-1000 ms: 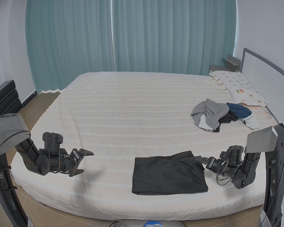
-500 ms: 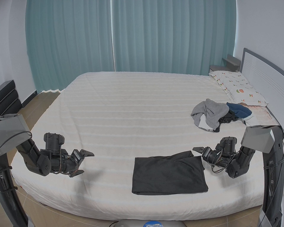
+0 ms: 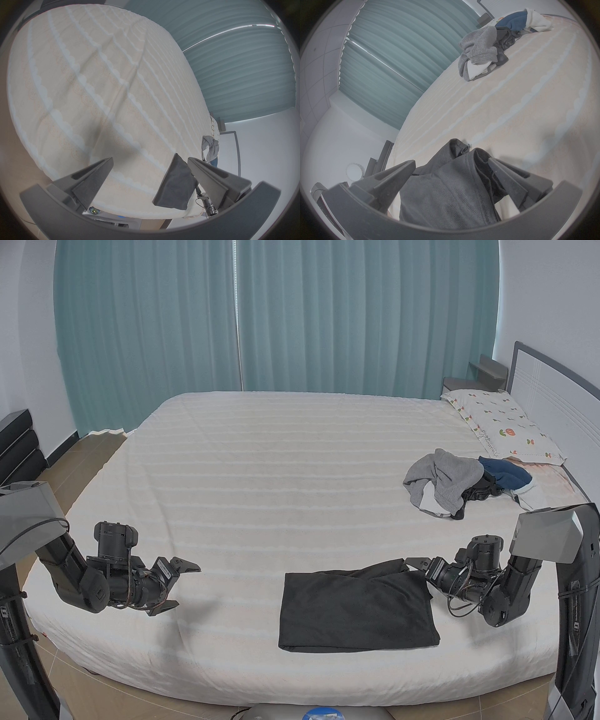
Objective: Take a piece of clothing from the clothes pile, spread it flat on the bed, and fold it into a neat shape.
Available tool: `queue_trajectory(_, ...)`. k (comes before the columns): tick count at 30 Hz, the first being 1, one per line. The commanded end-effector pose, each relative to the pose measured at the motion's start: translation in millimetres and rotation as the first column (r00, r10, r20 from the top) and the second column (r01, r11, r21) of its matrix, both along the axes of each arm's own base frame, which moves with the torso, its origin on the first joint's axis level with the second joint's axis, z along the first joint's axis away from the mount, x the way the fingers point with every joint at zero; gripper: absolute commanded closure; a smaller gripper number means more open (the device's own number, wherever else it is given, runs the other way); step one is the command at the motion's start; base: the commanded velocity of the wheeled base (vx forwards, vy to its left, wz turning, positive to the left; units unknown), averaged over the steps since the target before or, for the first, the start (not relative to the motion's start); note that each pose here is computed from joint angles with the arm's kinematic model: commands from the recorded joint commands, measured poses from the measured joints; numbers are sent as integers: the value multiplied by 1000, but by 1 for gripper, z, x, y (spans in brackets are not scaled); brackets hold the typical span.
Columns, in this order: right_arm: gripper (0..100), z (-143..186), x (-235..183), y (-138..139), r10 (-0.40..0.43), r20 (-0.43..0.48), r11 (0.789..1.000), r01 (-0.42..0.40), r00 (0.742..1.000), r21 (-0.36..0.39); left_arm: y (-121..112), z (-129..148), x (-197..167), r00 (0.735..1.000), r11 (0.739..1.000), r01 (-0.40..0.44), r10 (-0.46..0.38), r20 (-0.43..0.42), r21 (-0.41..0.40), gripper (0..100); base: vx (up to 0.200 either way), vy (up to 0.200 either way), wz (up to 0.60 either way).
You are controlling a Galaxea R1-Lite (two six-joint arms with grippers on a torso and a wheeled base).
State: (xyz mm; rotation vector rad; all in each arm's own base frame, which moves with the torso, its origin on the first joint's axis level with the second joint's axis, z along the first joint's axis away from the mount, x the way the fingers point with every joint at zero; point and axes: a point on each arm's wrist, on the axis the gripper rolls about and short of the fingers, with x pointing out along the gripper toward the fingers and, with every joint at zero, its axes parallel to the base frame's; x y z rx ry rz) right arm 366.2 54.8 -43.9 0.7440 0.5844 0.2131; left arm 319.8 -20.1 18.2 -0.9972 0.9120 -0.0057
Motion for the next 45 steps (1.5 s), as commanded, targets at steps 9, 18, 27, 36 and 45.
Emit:
queue_trajectory(9,100,-4,5,1,6,-3,1000,-6,1000,2,0,0,0,1000,1000,0,0,-1,0,0,0,0,0)
queue_trajectory(18,100,-5,7,-3,8,-37,1000,-8,999,4,0,0,0,1000,1000,0,0,0,0,0,0,0,0)
queue_trajectory(27,100,4,14,-22,-53,3,998,53,999,13,0,0,0,1000,1000,0,0,0,0,0,0,0,0)
queue_trajectory(36,100,1,20,-29,-72,8,997,72,997,19,0,0,0,1000,1000,0,0,0,0,0,0,0,0)
queue_trajectory(45,100,-4,28,-27,-89,1,995,89,996,41,0,0,0,1000,1000,0,0,0,0,0,0,0,0)
